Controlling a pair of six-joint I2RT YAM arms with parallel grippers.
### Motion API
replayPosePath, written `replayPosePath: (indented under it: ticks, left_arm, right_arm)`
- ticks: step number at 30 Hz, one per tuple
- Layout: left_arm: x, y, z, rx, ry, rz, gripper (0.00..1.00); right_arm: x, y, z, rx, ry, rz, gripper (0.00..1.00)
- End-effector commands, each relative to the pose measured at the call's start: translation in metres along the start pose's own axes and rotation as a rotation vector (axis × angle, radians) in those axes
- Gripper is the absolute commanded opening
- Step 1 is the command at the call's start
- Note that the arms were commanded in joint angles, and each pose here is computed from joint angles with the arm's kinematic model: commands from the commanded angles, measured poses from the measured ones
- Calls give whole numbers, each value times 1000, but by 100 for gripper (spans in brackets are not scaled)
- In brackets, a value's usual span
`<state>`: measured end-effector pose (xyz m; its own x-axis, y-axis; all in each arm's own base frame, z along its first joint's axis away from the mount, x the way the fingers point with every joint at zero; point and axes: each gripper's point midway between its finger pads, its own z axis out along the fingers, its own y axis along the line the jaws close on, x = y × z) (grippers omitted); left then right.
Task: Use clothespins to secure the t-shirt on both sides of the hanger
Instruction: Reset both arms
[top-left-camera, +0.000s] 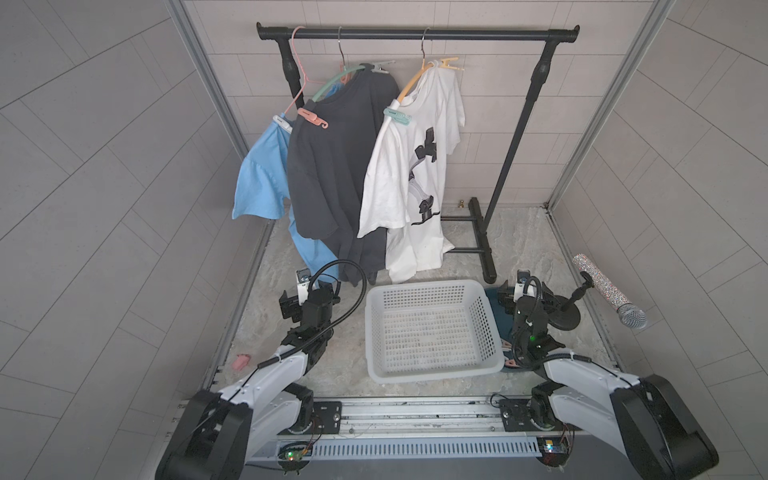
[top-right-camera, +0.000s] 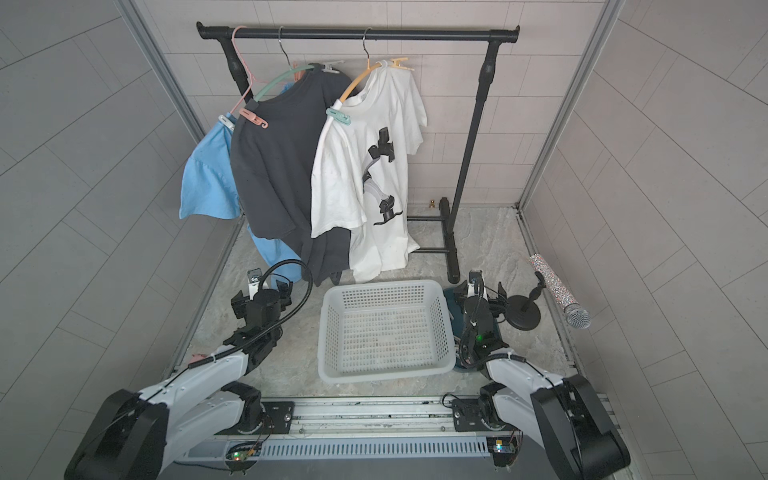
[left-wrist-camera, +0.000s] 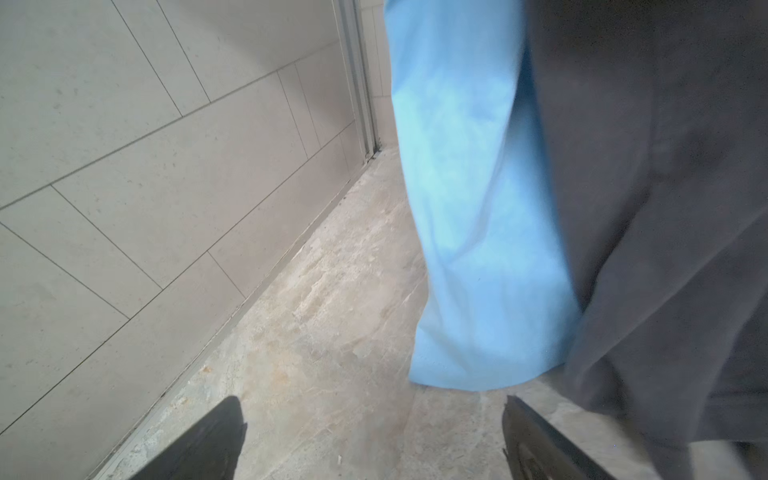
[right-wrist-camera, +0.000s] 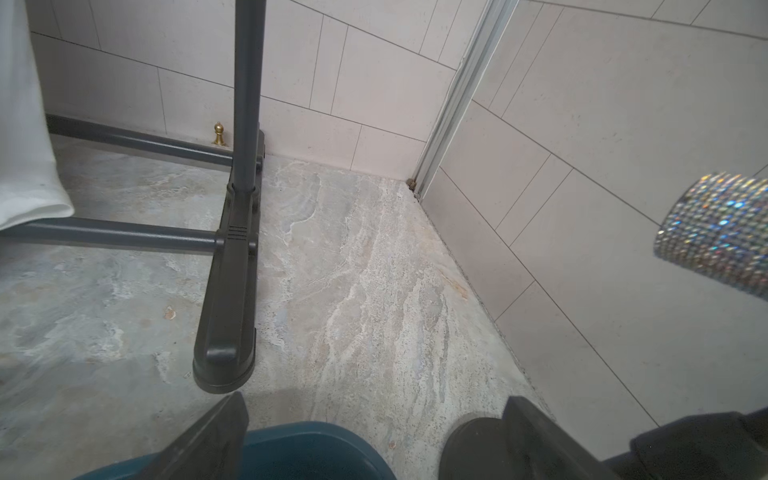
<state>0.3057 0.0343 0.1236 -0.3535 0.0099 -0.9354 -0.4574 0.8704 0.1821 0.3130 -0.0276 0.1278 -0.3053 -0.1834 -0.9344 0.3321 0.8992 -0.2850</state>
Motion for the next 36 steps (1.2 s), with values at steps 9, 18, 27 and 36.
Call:
replayPosePath:
  ticks: [9, 18, 27, 36]
  left_arm:
    - [-15, -34, 29, 128, -77, -6, 100]
    - [-21, -42, 43, 239, -68, -7, 100]
    - [7, -51, 60, 313, -79, -2, 100]
    - [2, -32, 80, 167, -11, -52, 100]
  right_arm:
    - [-10, 13, 29, -69, -93, 102, 100]
    - [2, 31, 48, -111, -87, 76, 100]
    - [3, 29, 50, -102, -80, 80, 100]
    - [6, 29, 67, -65, 17, 63, 100]
